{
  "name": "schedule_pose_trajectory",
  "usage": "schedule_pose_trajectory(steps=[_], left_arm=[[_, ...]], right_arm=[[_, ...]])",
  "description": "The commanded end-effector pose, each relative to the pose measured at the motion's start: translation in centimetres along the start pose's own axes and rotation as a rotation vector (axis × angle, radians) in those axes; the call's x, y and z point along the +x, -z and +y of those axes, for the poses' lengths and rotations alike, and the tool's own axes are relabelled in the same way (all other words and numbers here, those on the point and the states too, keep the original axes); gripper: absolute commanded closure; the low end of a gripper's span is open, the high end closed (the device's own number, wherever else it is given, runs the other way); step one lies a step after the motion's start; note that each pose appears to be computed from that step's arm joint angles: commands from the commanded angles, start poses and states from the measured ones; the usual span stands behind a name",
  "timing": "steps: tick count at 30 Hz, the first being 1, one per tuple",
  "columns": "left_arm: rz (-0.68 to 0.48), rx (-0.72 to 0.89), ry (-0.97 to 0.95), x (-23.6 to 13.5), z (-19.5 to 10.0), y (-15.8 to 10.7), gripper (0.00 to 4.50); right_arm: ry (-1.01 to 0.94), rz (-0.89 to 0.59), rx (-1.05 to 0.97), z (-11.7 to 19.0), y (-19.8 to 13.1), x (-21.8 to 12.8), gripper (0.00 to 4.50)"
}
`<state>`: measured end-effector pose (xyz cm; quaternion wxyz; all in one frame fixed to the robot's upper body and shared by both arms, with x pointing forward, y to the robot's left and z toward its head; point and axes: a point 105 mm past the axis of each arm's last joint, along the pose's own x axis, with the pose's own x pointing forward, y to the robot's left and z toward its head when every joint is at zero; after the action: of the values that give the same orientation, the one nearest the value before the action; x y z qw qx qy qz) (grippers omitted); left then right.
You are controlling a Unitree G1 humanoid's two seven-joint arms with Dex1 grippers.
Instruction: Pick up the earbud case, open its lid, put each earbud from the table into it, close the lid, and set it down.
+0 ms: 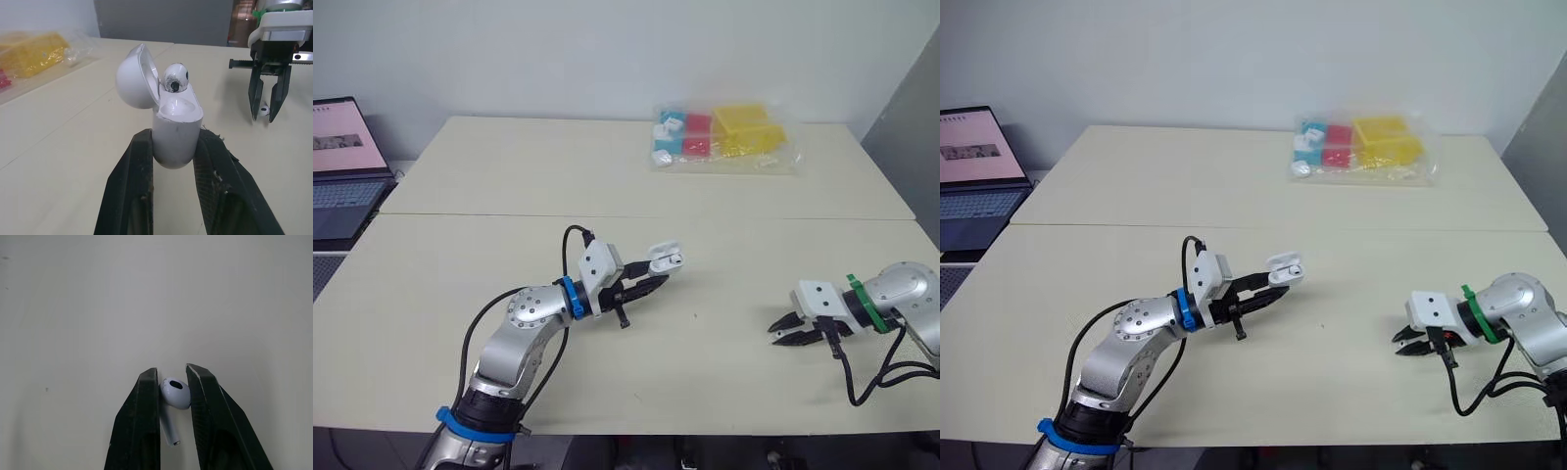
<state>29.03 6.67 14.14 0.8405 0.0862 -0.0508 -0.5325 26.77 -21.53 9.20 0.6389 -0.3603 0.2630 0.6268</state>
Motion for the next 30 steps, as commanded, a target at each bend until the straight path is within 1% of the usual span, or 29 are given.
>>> schedule_pose_trajectory(steps=[1, 4, 6, 8, 9, 13, 15, 19, 22, 24, 26, 27, 28, 30], left_arm=[[-0.043, 0.025, 0.002, -0.1, -0.2, -1.4, 3.74], [-0.041, 0.022, 0.001, -0.1, -0.3, -1.3, 3.74], [-0.040, 0.019, 0.001, -0.1, -0.4, -1.3, 3.74], [-0.039, 0.016, 0.001, -0.1, -0.4, -1.3, 3.74], [-0.039, 0.016, 0.001, -0.1, -0.5, -1.3, 3.74], [-0.037, 0.013, 0.000, -0.1, -0.5, -1.2, 3.74], [-0.036, 0.013, 0.000, -0.1, -0.5, -1.2, 3.74], [-0.034, 0.012, 0.000, -0.2, -0.5, -1.2, 3.74], [-0.034, 0.011, -0.001, -0.1, -0.4, -1.2, 3.74], [-0.037, 0.006, -0.003, 0.0, -0.4, -1.1, 3.74], [-0.038, 0.003, -0.002, 0.1, -0.4, -1.0, 3.74], [-0.038, 0.002, -0.003, 0.1, -0.4, -1.0, 3.74], [-0.039, 0.000, -0.002, 0.2, -0.4, -0.9, 3.74], [-0.044, -0.003, -0.001, 0.5, -0.4, -0.9, 3.74]], right_arm=[[-0.013, 0.038, -0.013, -0.3, 0.1, -0.5, 4.04], [-0.009, 0.026, -0.021, -0.7, 0.0, -0.5, 4.04], [-0.021, 0.046, -0.028, -0.7, 0.3, -0.5, 4.04], [-0.026, 0.048, -0.029, -0.7, 0.5, -0.5, 3.30], [-0.026, 0.046, -0.029, -0.7, 0.5, -0.5, 3.02], [-0.031, 0.059, -0.076, -0.6, 0.6, -0.5, 1.67], [-0.018, 0.043, -0.092, -0.8, 0.2, -0.7, 0.99], [0.019, 0.021, -0.131, -1.4, -1.1, -1.7, 0.94], [0.068, 0.001, -0.158, -1.6, -2.8, -3.4, 0.94], [0.130, 0.000, -0.147, -1.5, -3.8, -4.8, 0.94], [0.179, 0.010, -0.113, -1.4, -4.2, -5.4, 0.94], [0.241, 0.043, -0.079, -1.8, -3.9, -5.4, 0.94], [0.275, 0.122, -0.071, -1.8, -3.4, -5.4, 0.94], [0.316, 0.183, -0.009, -1.6, -3.2, -5.1, 0.94]])
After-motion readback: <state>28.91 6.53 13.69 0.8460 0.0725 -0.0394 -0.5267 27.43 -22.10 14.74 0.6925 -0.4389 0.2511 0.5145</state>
